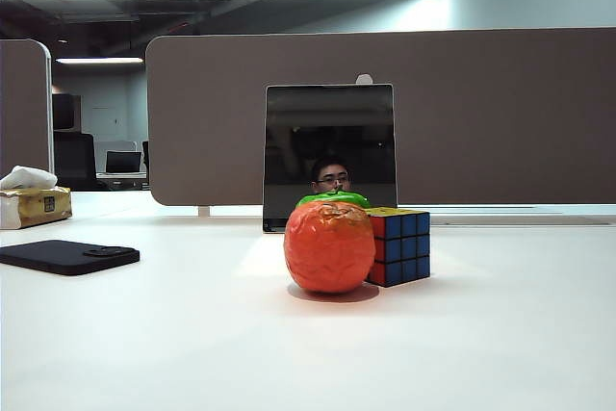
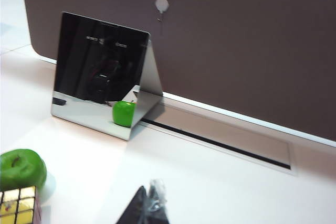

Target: Move all the fruits on the tabletop near the face of the Rubik's cube that has the color most similar to each fruit.

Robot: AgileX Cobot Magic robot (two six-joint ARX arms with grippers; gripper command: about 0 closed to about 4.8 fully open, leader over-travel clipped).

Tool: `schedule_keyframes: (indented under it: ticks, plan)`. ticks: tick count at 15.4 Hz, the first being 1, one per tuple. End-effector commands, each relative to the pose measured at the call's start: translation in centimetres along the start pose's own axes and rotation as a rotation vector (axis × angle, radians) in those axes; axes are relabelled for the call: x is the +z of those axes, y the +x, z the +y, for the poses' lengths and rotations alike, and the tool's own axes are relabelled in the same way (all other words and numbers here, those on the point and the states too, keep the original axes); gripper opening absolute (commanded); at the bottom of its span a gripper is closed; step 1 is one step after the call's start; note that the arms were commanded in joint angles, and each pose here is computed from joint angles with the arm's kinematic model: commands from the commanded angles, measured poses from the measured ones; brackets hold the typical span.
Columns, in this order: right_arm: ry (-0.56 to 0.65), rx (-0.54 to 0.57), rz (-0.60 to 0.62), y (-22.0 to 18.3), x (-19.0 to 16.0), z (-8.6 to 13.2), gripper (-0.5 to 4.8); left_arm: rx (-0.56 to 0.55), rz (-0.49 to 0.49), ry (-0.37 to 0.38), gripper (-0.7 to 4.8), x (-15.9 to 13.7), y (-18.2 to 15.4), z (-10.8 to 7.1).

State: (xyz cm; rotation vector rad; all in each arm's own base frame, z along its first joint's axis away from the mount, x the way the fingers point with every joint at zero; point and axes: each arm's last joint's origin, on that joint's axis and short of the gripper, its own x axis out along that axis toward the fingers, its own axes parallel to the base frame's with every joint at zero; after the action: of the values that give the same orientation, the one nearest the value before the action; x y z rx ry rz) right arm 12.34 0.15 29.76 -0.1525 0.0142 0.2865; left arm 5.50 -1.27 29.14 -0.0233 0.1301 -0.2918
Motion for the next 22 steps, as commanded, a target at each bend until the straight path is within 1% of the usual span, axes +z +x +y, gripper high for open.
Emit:
schedule_keyframes:
  ticks: [1, 2, 3, 4, 5, 7, 8, 9, 10, 11, 12, 13, 14, 16, 18, 20, 22]
  plan:
    - [0.005, 0.004, -0.065, -1.1, -0.4, 0.1, -0.01, 0.043, -0.074, -0.036, -0.05, 0.0, -1.3, 0.0]
    - [0.029, -0.019, -0.089, -1.8, -1.0, 0.3, -0.01, 0.082, -0.102, -0.035, -0.05, -0.2, -2.1, 0.0]
    - [0.043, -0.037, -0.108, -2.4, -1.5, 0.5, -0.01, 0.094, -0.124, -0.036, -0.05, -0.5, -2.9, -0.1]
    - [0.059, -0.049, -0.129, -3.0, -1.9, 0.8, -0.01, 0.094, -0.126, -0.052, -0.05, -0.6, -3.1, -0.1]
    - [0.095, -0.053, -0.162, -3.8, -2.6, 1.2, -0.01, 0.091, -0.088, -0.082, -0.05, -1.0, -3.1, -0.1]
    - [0.119, -0.065, -0.186, -4.2, -3.1, 1.5, -0.01, 0.091, -0.074, -0.09, -0.05, -1.3, -2.9, -0.1]
    - [0.144, -0.089, -0.201, -4.6, -3.5, 1.6, -0.01, 0.092, -0.07, -0.09, -0.05, -1.3, -2.9, -0.1]
    - [0.198, -0.11, -0.223, -5.3, -4.6, 2.1, -0.01, 0.097, -0.06, -0.091, -0.05, -1.6, -2.6, 0.0]
    - [0.208, -0.108, -0.204, -5.2, -4.9, 2.1, -0.01, 0.098, -0.052, -0.092, -0.05, -1.9, -2.4, 0.0]
    - [0.235, -0.169, -0.162, -4.0, -7.6, 1.8, -0.01, 0.159, -0.061, -0.155, -0.05, -3.7, -0.3, 0.5]
    - [0.233, -0.184, -0.169, -3.7, -8.2, 1.7, -0.01, 0.159, -0.066, -0.178, -0.05, -4.0, 0.0, 0.6]
    - [0.231, -0.188, -0.176, -3.6, -8.5, 1.7, -0.01, 0.158, -0.068, -0.191, -0.05, -4.2, 0.2, 0.6]
    - [0.225, -0.199, -0.196, -2.9, -10.3, 1.6, -0.01, 0.157, -0.054, -0.194, -0.05, -5.3, 1.0, 0.7]
    - [0.249, -0.211, -0.131, -2.4, -12.3, 1.7, -0.01, 0.157, -0.045, -0.195, -0.05, -6.1, 1.7, 0.9]
    - [0.249, -0.198, -0.137, -2.2, -12.2, 2.1, -0.01, 0.156, -0.049, -0.19, -0.05, -6.7, 2.2, 0.9]
    - [0.25, -0.138, -0.166, -2.0, -11.8, 2.9, -0.01, 0.153, -0.046, -0.19, -0.05, -7.9, 3.0, 1.1]
    - [0.249, -0.105, -0.202, -2.0, -11.4, 3.3, -0.01, 0.152, -0.048, -0.183, -0.05, -8.6, 3.5, 1.1]
